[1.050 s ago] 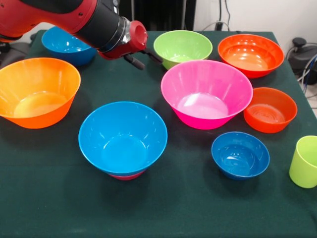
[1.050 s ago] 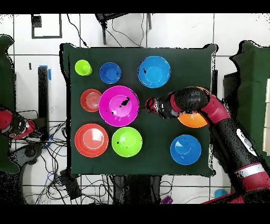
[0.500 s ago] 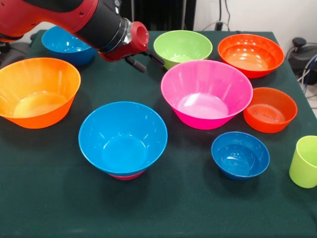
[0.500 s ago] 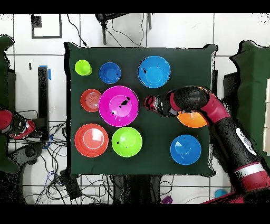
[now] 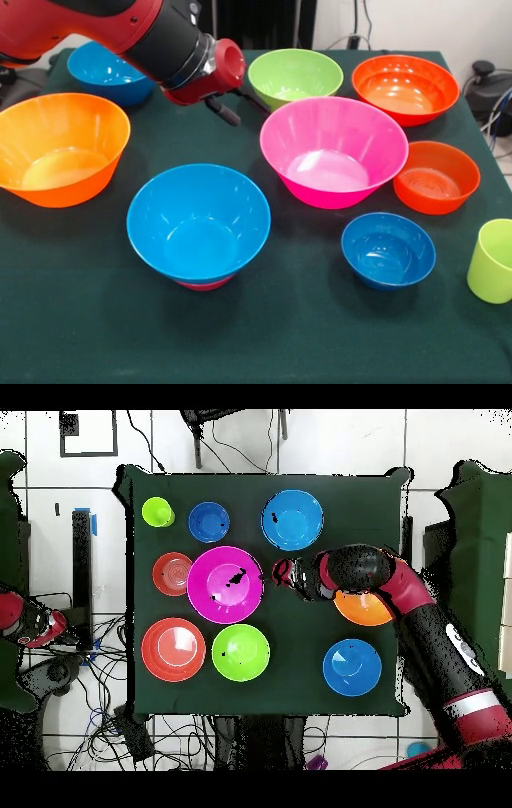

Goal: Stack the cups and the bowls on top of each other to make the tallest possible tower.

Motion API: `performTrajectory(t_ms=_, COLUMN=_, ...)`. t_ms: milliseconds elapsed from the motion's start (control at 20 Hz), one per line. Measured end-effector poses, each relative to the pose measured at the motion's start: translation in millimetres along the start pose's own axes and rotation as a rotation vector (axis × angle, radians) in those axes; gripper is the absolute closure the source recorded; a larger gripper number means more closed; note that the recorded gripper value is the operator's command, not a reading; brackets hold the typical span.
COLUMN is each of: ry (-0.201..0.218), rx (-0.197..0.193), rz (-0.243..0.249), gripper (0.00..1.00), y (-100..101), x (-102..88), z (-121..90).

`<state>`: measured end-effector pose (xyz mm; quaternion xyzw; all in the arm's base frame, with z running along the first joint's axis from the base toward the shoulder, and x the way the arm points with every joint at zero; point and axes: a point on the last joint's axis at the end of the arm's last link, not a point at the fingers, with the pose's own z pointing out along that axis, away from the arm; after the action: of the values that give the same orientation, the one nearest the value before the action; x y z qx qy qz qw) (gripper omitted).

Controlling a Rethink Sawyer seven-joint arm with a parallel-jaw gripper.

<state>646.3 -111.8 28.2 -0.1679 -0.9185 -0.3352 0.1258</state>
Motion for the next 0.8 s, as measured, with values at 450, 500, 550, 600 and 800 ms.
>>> performTrajectory(t_ms=450, ry=0.007, rx=-0.009, rz=-0.01, gripper=0.0, y=8.2, x=-0.1, z=12.9)
performTrajectory(t_ms=500, ry=0.009, rx=-0.009, rz=-0.013, gripper=0.0, y=10.0, x=0.1, z=16.3)
performTrajectory(t_ms=550, ry=0.011, rx=-0.009, rz=-0.016, gripper=0.0, y=13.0, x=0.1, z=20.6)
performTrajectory(t_ms=600, ry=0.011, rx=-0.009, rz=-0.023, gripper=0.0, y=18.9, x=-0.1, z=28.9)
performTrajectory(t_ms=800, ry=0.011, rx=0.004, rz=-0.039, gripper=0.0, y=30.4, x=-0.9, z=51.6)
